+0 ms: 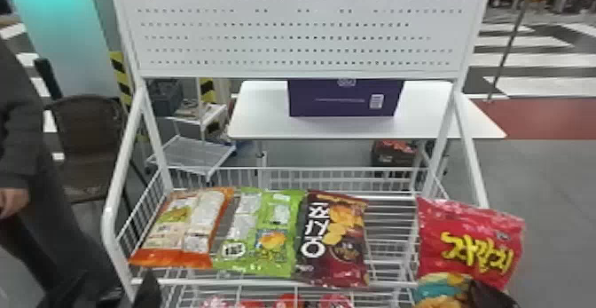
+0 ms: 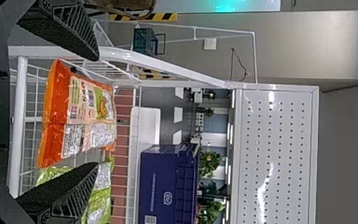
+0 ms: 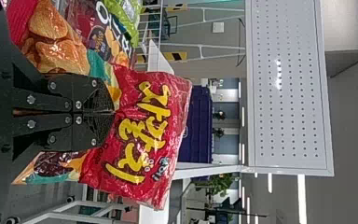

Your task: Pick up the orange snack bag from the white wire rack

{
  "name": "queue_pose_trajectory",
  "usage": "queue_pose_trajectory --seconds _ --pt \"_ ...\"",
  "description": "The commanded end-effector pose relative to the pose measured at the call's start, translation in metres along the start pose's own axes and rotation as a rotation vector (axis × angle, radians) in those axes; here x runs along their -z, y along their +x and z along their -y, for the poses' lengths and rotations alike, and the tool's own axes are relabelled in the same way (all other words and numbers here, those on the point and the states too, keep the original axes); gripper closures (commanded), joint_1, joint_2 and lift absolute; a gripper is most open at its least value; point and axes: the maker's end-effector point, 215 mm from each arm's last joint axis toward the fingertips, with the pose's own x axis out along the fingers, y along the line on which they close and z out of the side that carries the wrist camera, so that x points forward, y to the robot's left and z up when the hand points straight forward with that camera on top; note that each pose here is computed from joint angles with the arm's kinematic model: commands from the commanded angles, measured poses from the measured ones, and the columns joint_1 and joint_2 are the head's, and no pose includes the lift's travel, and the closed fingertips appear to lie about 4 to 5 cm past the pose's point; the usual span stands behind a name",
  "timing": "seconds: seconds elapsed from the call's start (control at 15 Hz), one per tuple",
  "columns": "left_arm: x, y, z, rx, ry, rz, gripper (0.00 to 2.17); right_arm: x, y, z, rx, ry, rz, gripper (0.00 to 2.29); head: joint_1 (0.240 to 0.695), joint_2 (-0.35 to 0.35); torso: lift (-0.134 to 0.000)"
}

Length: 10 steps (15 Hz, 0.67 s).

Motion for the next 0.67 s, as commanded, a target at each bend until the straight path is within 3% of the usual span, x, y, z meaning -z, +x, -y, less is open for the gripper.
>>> queue_pose_trajectory --seconds 0.0,0.6 --pt "0.0004 0.0009 0.0000 0.000 -0.002 0.000 0.08 -0.0011 0.0008 0.0002 0.000 0.001 0.003 2.22 0.499 0.000 0.000" --pt "-0.0030 0.0087 0.0098 0.020 -0.010 0.007 0.08 -0.0038 0.0023 0.0018 0.003 0.004 0.010 2.22 0.499 0.000 0.000"
